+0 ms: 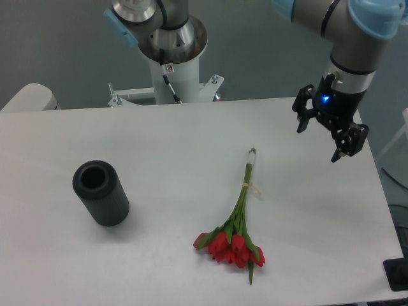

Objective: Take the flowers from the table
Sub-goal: 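Move the open gripper over the tulip stems near the tie, then lower the gripper onto the green tulip stems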

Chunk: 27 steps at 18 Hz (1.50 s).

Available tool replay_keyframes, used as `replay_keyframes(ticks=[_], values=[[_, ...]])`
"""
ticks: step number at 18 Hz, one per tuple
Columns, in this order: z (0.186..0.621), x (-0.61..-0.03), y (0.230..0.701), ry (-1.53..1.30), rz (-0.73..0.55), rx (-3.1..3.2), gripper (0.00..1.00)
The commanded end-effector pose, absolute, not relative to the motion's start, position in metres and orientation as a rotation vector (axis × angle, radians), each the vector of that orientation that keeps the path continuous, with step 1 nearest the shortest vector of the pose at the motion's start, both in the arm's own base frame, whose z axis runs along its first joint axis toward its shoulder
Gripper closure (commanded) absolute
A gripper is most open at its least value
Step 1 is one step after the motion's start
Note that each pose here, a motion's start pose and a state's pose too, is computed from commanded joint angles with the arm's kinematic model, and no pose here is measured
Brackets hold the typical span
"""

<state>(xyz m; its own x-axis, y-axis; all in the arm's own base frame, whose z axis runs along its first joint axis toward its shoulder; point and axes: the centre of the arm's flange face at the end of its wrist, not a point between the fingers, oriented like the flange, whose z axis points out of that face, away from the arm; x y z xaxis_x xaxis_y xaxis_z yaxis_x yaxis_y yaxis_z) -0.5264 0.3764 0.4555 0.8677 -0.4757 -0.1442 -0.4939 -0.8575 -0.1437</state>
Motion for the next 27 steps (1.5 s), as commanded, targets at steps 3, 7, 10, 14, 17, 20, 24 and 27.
replay_keyframes(ticks=[3, 7, 10, 14, 17, 20, 24, 27], values=[[0.454, -0.523, 0.383, 0.678, 0.147, -2.877, 0.0], [0.441, -0.505, 0.405, 0.664, 0.114, -2.882, 0.0], [0.427, -0.498, 0.407, 0.556, 0.091, -2.898, 0.0], [0.4, -0.468, 0.436, 0.373, 0.103, -2.91, 0.0], [0.375, -0.436, 0.468, 0.215, 0.135, -2.895, 0.0], [0.338, -0.423, 0.469, 0.045, 0.081, -2.912, 0.0], [0.292, -0.419, 0.465, -0.073, 0.057, -2.917, 0.0], [0.274, -0.423, 0.466, -0.084, 0.04, -2.925, 0.0]])
